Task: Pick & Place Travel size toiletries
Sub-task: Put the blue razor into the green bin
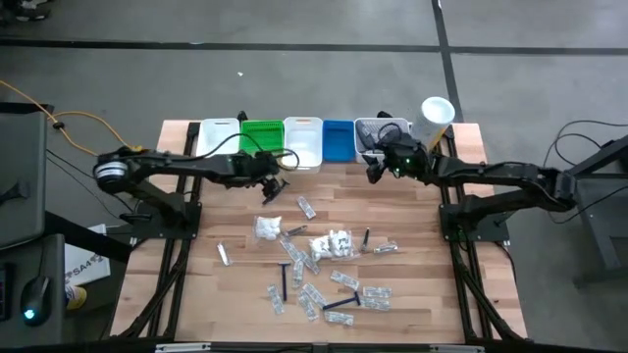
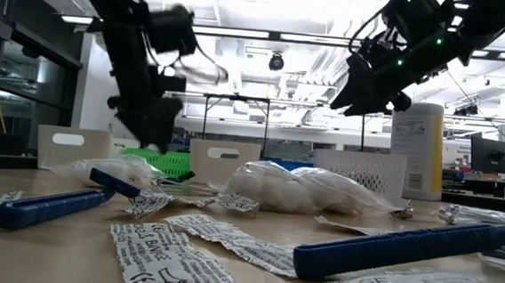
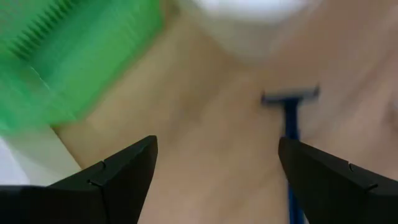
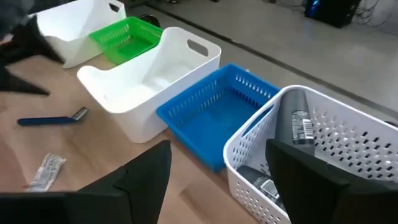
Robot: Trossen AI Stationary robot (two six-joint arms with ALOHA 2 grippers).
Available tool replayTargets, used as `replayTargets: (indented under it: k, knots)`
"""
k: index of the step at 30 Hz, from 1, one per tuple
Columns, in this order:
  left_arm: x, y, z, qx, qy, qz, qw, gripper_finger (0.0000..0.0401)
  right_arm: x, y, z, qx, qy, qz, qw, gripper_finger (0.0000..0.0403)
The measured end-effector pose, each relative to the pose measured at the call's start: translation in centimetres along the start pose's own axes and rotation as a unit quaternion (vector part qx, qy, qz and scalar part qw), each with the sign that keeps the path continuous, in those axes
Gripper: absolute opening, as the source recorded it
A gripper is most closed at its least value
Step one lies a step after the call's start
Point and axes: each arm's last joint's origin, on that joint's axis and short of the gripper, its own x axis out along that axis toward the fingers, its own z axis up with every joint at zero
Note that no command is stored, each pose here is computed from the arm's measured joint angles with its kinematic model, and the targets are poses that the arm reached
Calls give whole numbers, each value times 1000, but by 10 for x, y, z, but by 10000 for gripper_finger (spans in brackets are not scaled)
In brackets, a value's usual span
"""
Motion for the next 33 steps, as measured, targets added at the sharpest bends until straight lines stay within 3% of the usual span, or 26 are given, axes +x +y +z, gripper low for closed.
replayTargets:
  k: [6,10,24,33]
  knots:
    - [20,-9,-8,-6,60,-17,998,331,-2,6,-1,-8,-6,-12,1000,254]
    - [22,-12,-10,-14,85,-58,995,331,-3,7,-2,-9,-5,-10,1000,254]
    - [21,-16,-12,-18,123,-125,984,331,-3,6,-5,-4,11,-15,1000,254]
    - [36,-25,-21,-8,152,-97,984,315,-3,6,-5,-4,11,-15,1000,254]
